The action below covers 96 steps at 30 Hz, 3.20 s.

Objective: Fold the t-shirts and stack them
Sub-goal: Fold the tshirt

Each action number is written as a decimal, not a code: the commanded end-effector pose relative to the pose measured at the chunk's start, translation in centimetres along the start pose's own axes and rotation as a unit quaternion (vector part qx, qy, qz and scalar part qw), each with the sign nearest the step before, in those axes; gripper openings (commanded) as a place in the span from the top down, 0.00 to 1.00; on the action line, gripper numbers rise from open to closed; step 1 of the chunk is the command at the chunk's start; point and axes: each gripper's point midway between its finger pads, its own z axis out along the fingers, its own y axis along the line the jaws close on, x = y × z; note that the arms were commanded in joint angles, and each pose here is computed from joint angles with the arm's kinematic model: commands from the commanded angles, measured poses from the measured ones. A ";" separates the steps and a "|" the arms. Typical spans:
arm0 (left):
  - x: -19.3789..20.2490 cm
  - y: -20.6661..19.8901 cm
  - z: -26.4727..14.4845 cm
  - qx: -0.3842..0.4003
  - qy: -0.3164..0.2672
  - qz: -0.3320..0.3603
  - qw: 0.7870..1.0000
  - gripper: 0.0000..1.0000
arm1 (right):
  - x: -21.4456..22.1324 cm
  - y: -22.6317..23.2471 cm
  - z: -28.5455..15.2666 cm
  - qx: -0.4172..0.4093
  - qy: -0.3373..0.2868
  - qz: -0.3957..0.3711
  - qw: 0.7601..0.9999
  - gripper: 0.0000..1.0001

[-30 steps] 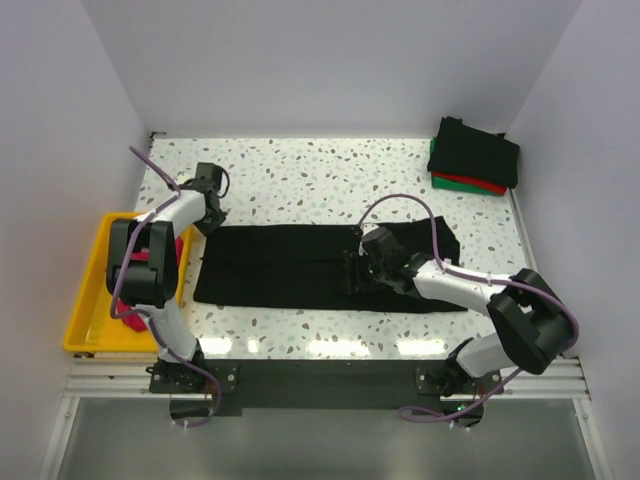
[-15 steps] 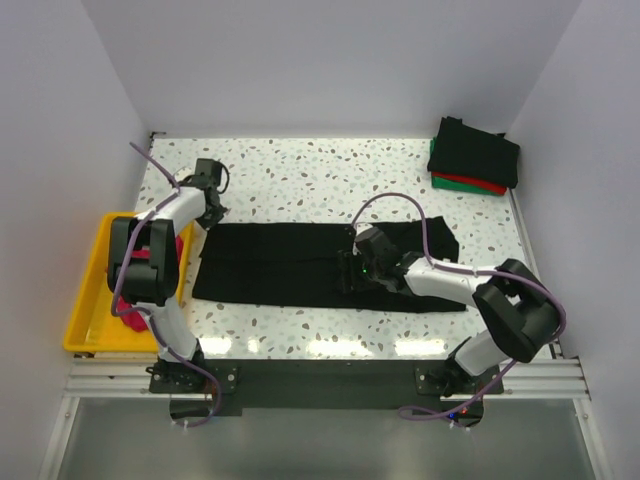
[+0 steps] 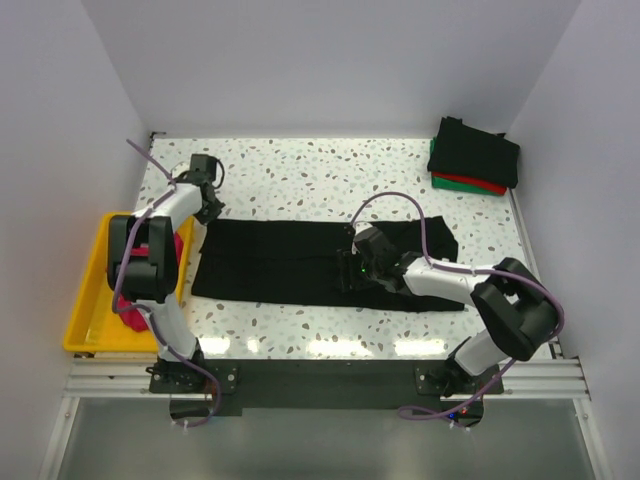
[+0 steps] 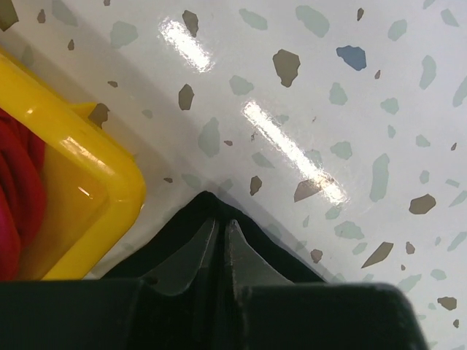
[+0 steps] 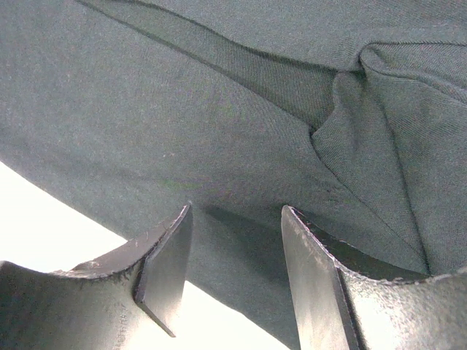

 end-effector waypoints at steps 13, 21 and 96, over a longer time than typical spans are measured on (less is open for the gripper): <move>-4.8 -3.2 -4.2 0.100 -0.048 0.018 0.994 0.47 | -6.2 1.1 -6.8 0.029 -0.071 -0.005 0.997 0.38; -1.3 -4.2 -9.0 0.179 -0.034 0.033 0.983 0.48 | -7.8 -8.0 -9.3 0.106 -0.074 0.090 0.987 0.35; 18.8 -7.6 -11.5 0.270 0.089 0.275 0.918 0.68 | -3.9 -7.9 -6.3 0.071 -0.018 0.176 0.982 0.52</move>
